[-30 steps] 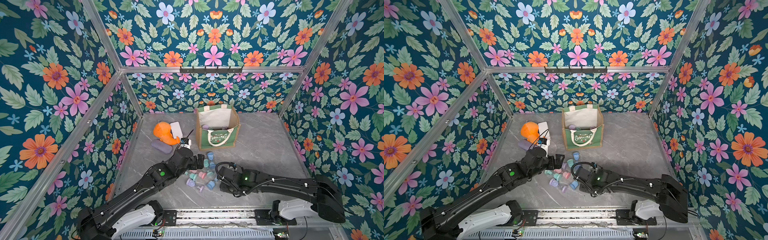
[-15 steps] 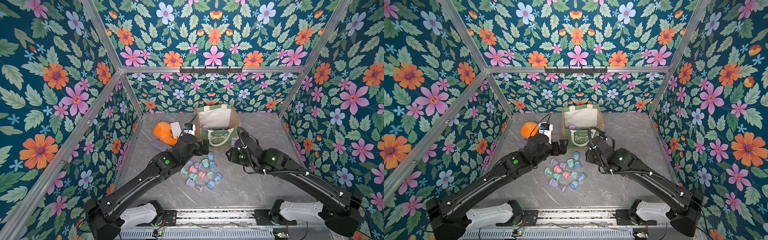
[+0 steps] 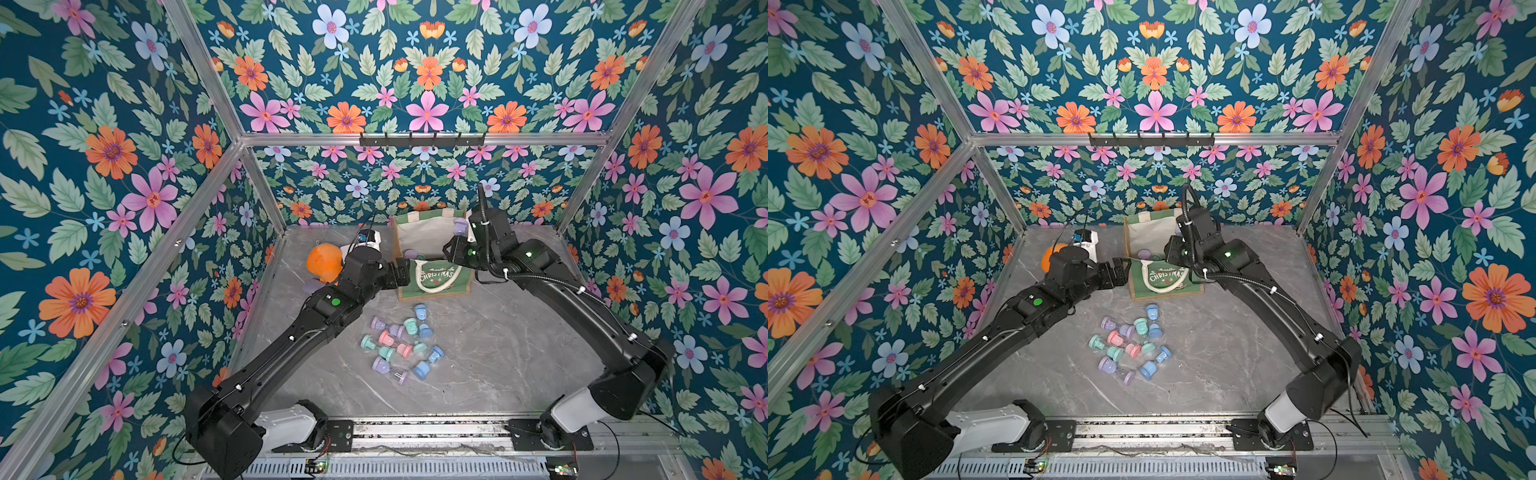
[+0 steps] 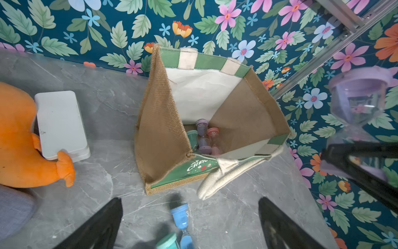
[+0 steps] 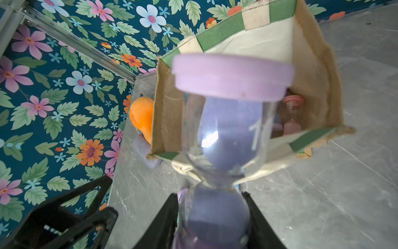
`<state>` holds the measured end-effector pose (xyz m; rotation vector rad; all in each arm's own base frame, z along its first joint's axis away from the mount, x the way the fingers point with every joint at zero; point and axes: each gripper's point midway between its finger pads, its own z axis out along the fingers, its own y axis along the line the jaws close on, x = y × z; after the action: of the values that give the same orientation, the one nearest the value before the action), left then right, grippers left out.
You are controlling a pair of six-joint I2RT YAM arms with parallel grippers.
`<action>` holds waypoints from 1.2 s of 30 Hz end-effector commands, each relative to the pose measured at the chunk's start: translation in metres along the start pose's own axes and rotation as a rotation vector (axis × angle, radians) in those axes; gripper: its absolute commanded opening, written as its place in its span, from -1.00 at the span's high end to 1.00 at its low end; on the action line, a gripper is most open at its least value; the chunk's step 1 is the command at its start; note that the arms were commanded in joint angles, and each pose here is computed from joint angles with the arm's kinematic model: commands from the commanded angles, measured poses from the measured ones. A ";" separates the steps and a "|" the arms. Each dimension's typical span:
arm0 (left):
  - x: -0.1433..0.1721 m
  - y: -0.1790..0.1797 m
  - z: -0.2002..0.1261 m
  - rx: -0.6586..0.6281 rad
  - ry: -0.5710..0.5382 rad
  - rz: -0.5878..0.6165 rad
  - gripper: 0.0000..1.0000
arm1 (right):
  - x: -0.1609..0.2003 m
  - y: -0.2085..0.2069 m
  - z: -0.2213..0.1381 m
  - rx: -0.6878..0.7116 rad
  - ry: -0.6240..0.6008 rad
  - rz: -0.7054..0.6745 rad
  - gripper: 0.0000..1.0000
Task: Put the hourglass into the canvas bag
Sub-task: Place the hourglass in the canvas bag.
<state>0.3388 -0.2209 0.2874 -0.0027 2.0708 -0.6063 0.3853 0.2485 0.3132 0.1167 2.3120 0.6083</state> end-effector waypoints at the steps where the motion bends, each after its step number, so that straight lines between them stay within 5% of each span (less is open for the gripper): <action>1: -0.007 -0.005 0.005 0.048 -0.013 -0.021 -1.00 | -0.006 0.001 0.031 0.001 0.026 -0.032 0.53; 19: 0.000 0.027 0.039 0.032 0.031 -0.088 -1.00 | 0.006 -0.032 0.168 0.119 0.195 -0.023 0.55; 36: 0.004 0.034 0.041 0.029 0.035 -0.109 -1.00 | 0.053 -0.068 0.224 0.204 0.299 -0.017 0.51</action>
<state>0.3749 -0.2087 0.2450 -0.0860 2.1350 -0.6954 0.5021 0.2911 0.1107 0.1091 2.6713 0.4174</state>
